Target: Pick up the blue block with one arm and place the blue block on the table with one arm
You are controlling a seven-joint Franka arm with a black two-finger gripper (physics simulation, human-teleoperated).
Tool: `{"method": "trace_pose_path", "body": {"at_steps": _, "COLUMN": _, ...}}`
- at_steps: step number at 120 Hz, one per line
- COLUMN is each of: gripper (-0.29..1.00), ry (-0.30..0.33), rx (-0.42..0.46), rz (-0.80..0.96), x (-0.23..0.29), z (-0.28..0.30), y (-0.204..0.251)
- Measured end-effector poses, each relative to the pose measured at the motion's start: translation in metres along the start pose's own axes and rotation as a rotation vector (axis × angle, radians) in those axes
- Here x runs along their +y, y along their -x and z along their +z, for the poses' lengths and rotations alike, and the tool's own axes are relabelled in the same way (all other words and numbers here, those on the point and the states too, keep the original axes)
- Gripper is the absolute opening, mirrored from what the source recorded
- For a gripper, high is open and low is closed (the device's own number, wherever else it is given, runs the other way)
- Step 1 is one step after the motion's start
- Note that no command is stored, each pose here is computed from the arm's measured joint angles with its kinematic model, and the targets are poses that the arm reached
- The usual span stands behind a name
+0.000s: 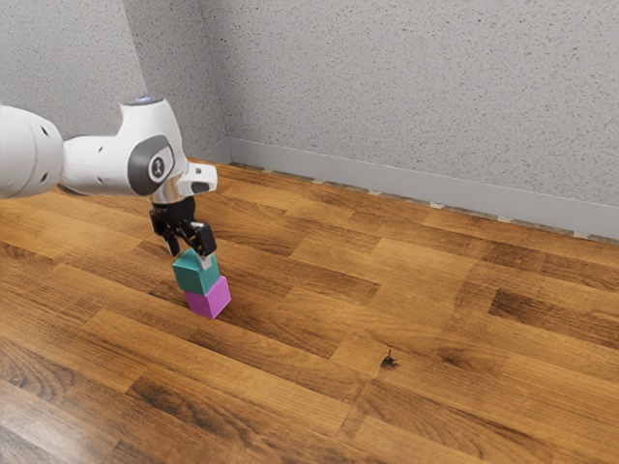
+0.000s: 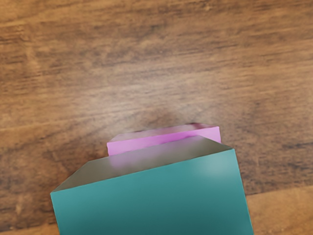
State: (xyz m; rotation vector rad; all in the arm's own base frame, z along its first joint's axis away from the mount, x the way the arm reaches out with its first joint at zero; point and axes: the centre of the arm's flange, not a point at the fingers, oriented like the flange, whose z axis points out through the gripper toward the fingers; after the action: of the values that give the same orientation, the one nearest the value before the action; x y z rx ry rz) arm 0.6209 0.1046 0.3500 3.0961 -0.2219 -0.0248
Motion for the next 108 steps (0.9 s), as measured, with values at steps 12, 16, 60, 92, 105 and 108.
{"method": "trace_pose_path", "body": {"at_steps": 12, "gripper": 0.7, "ry": 0.002, "rx": -0.007, "rz": 0.001, "x": 0.0, "z": 0.006, "y": 0.0}}
{"method": "trace_pose_path", "body": {"at_steps": 16, "gripper": 0.7, "ry": 0.003, "rx": -0.01, "rz": 0.001, "x": -0.001, "z": 0.009, "y": 0.0}}
{"method": "trace_pose_path", "body": {"at_steps": 60, "gripper": 0.7, "ry": 0.0, "rx": -0.009, "rz": 0.004, "x": -0.003, "z": 0.02, "y": -0.003}}
{"method": "trace_pose_path", "body": {"at_steps": 92, "gripper": 0.7, "ry": 0.002, "rx": 0.003, "rz": -0.012, "x": -0.003, "z": 0.023, "y": -0.005}}
{"method": "trace_pose_path", "body": {"at_steps": 105, "gripper": 0.7, "ry": 0.002, "rx": 0.004, "rz": -0.036, "x": -0.004, "z": 0.026, "y": -0.006}}
{"method": "trace_pose_path", "body": {"at_steps": 108, "gripper": 0.7, "ry": 0.002, "rx": 0.004, "rz": -0.04, "x": -0.004, "z": 0.026, "y": -0.006}}
